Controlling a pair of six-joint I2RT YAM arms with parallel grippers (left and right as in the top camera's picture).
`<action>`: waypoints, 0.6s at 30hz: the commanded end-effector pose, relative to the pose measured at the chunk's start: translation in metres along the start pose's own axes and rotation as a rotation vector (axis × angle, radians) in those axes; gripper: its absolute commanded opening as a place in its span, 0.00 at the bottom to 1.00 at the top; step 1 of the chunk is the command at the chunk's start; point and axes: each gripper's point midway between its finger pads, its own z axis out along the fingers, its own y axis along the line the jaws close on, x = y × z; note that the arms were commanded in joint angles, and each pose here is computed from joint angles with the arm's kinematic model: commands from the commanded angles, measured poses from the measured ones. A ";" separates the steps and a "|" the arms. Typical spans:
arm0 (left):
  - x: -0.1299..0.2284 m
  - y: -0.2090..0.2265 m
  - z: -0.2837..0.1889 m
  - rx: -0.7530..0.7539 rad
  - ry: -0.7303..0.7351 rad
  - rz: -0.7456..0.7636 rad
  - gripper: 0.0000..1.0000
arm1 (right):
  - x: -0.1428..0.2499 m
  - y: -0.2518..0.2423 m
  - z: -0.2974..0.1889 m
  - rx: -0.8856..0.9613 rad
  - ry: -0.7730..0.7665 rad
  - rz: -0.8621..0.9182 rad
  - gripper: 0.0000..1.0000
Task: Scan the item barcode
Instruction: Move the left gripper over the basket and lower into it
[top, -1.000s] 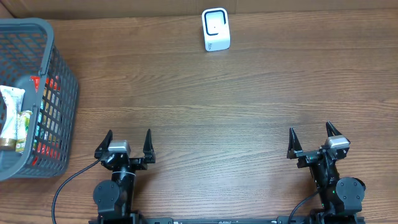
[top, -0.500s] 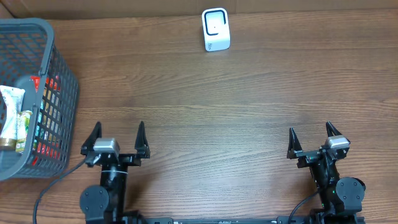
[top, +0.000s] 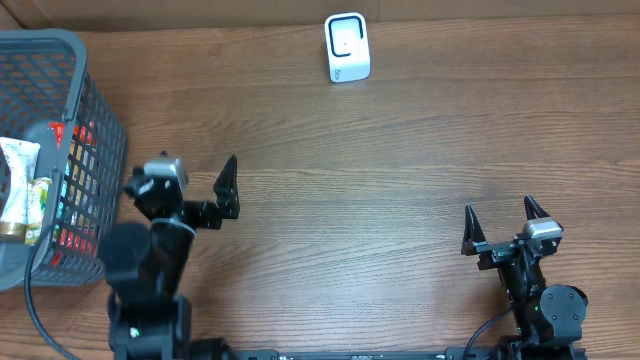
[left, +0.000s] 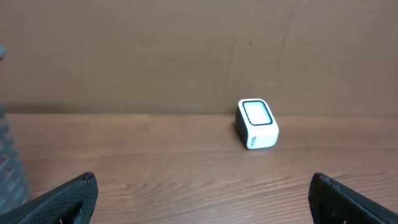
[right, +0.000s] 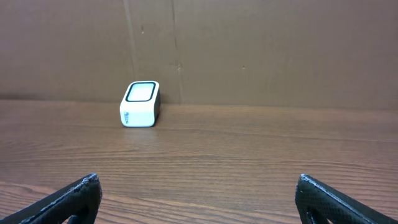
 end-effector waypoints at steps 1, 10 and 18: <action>-0.019 -0.013 0.010 0.074 0.060 -0.006 0.99 | 0.002 0.000 0.000 0.004 -0.004 -0.001 1.00; -0.047 -0.012 0.027 0.065 0.274 -0.053 1.00 | 0.002 0.000 0.000 0.004 -0.004 -0.001 1.00; -0.090 -0.021 0.045 0.113 0.499 -0.123 1.00 | 0.002 0.000 0.000 0.004 -0.004 -0.001 1.00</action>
